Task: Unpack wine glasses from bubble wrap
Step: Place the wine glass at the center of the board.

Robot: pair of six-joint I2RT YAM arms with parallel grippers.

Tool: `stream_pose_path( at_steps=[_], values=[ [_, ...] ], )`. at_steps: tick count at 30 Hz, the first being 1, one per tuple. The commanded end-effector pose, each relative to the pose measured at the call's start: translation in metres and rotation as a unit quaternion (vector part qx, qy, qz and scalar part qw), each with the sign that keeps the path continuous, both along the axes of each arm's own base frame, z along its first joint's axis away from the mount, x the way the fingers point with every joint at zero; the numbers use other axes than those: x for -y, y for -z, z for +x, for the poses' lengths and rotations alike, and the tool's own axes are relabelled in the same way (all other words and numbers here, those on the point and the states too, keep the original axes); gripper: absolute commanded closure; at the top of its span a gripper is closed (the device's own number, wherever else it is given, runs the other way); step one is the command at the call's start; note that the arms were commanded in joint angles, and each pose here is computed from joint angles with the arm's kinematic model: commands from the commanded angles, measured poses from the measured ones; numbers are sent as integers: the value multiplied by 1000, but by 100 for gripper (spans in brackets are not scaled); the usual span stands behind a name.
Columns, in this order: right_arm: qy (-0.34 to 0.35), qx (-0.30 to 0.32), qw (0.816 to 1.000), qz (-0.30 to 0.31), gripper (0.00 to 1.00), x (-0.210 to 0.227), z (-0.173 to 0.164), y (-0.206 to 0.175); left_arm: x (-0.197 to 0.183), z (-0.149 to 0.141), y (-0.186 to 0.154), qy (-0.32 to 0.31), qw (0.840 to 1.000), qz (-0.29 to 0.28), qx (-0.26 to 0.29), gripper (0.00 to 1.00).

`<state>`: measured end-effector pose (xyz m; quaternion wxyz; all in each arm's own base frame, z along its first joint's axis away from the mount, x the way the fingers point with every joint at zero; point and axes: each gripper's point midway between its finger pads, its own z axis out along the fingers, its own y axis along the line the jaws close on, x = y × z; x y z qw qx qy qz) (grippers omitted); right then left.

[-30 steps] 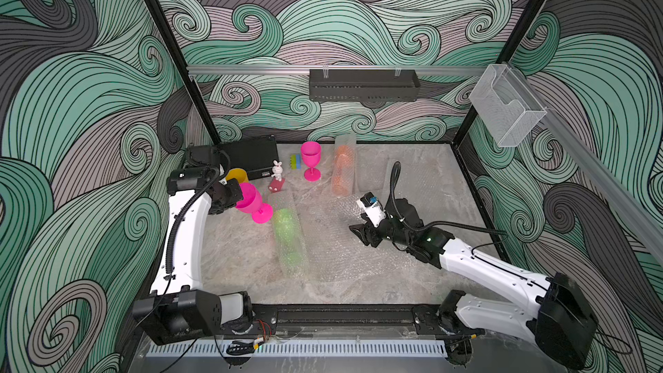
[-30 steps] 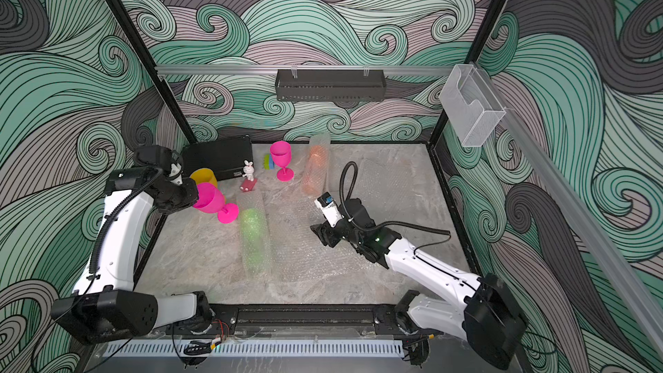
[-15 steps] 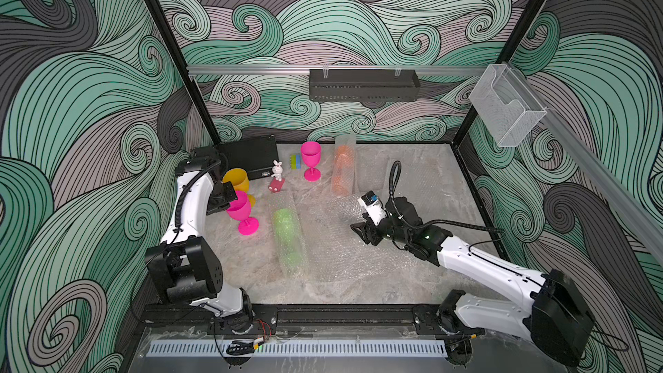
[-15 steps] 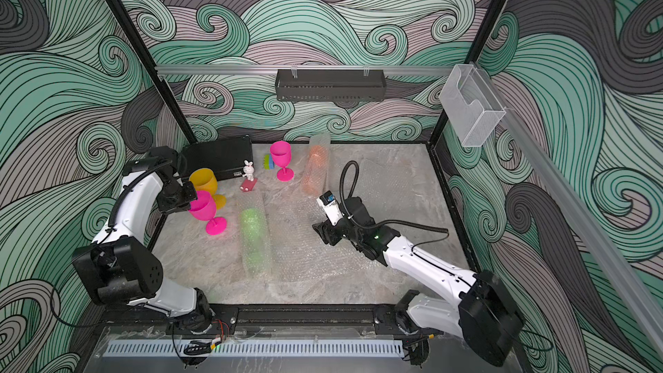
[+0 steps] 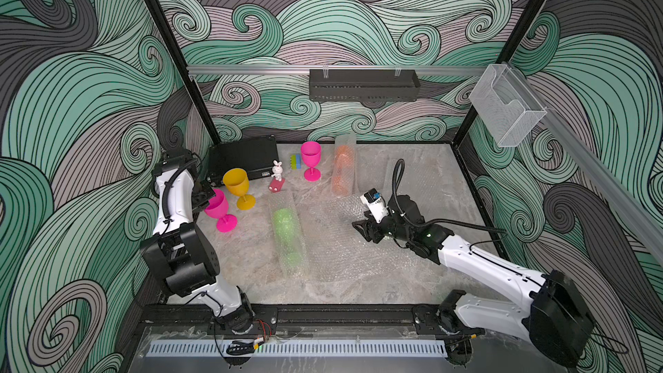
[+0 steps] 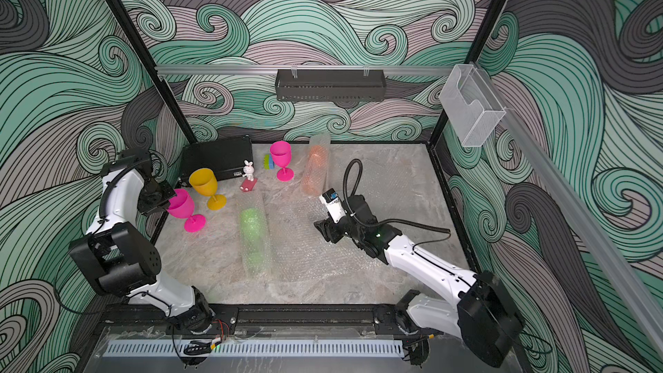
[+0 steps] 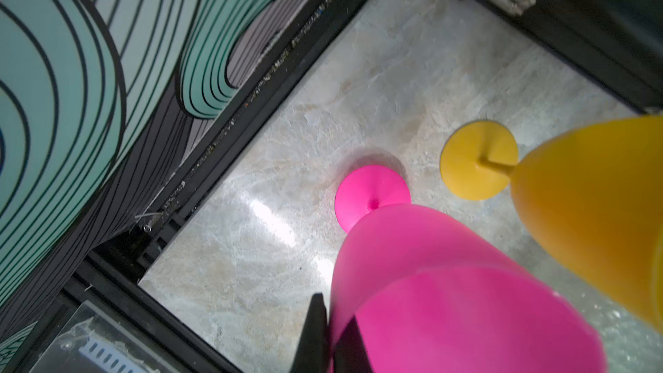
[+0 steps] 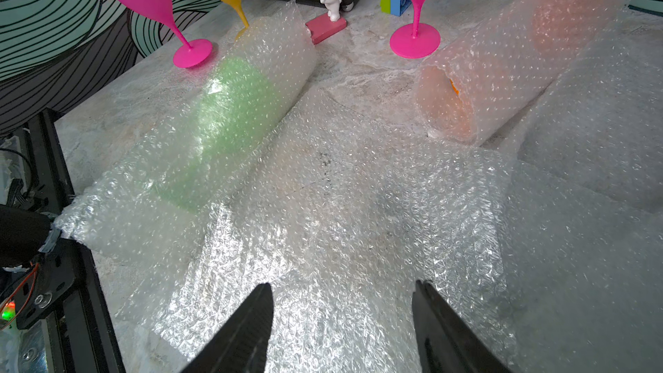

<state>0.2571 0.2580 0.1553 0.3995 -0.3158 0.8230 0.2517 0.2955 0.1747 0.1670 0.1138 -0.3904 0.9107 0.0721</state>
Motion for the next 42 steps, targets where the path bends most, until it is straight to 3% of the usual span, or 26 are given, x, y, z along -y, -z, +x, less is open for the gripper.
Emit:
stream_pose_path(
  at_steps=[1, 18, 23, 28, 31, 42],
  values=[
    [-1, -2, 1000, 12, 35, -2, 0, -1, -15, 16, -12, -20, 999, 10, 42, 100],
    [-3, -17, 1000, 10, 35, -5, 2, 6, -2, 28, 22, 5, 999, -38, 32, 99],
    [-2, -16, 1000, 10, 35, -4, 1, 5, -6, 25, 22, 4, 999, -30, 19, 89],
    [-3, -16, 1000, 11, 35, -4, 1, 5, -3, 29, 13, 8, 999, -32, 29, 66],
    [-4, -17, 1000, 12, 35, -5, 1, 4, 0, 32, 3, 15, 999, -31, 43, 58],
    [2, -26, 1000, 12, 34, -4, 1, 5, 3, 31, -60, 25, 995, 17, 97, 48]
  ],
)
